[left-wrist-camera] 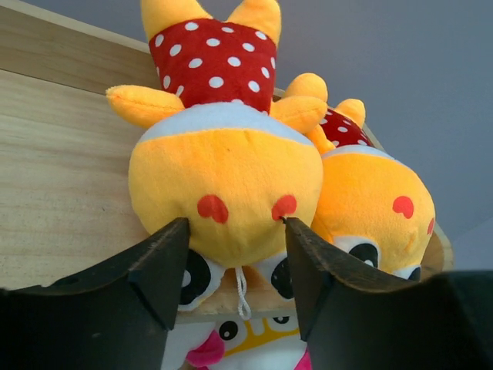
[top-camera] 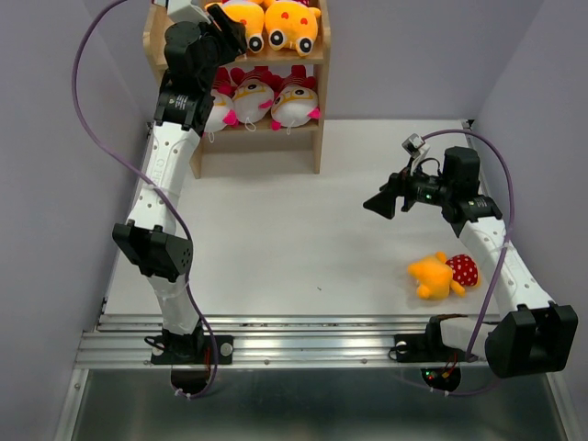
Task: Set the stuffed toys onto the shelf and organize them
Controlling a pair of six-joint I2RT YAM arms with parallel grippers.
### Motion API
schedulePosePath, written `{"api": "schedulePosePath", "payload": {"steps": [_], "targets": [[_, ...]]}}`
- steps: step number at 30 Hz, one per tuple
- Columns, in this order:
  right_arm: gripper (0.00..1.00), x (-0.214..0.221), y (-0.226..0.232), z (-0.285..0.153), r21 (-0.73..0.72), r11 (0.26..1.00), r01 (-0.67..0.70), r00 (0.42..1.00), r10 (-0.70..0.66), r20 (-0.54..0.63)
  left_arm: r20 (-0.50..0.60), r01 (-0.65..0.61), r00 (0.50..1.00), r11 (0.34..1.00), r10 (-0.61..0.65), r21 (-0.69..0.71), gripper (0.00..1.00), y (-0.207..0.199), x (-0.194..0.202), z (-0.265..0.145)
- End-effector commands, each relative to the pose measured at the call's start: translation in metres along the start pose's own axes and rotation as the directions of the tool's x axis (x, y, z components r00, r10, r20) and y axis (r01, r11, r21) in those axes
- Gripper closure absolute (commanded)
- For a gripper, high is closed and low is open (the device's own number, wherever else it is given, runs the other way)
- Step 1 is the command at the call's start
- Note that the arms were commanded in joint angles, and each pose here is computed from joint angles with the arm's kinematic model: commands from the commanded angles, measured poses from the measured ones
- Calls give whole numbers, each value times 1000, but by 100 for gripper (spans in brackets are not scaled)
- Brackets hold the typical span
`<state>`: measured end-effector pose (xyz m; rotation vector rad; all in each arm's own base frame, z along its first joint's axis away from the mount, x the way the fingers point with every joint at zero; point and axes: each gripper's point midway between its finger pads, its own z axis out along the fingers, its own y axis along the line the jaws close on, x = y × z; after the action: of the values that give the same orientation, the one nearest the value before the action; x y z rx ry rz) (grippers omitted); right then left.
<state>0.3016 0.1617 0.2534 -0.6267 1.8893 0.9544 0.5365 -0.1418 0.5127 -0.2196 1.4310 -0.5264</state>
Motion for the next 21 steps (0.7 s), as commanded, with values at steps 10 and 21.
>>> {"api": "schedulePosePath", "payload": {"steps": [10,21], "targets": [[0,-8,4,-7,9,1000,29,999,-30,33,185,36,981,996,-51,84,23,-33,-90,-42],[0,-13,0,-14,50,990,134,991,-134,-2,239,21,970,990,-54,136,13,-44,-129,-85]]}}
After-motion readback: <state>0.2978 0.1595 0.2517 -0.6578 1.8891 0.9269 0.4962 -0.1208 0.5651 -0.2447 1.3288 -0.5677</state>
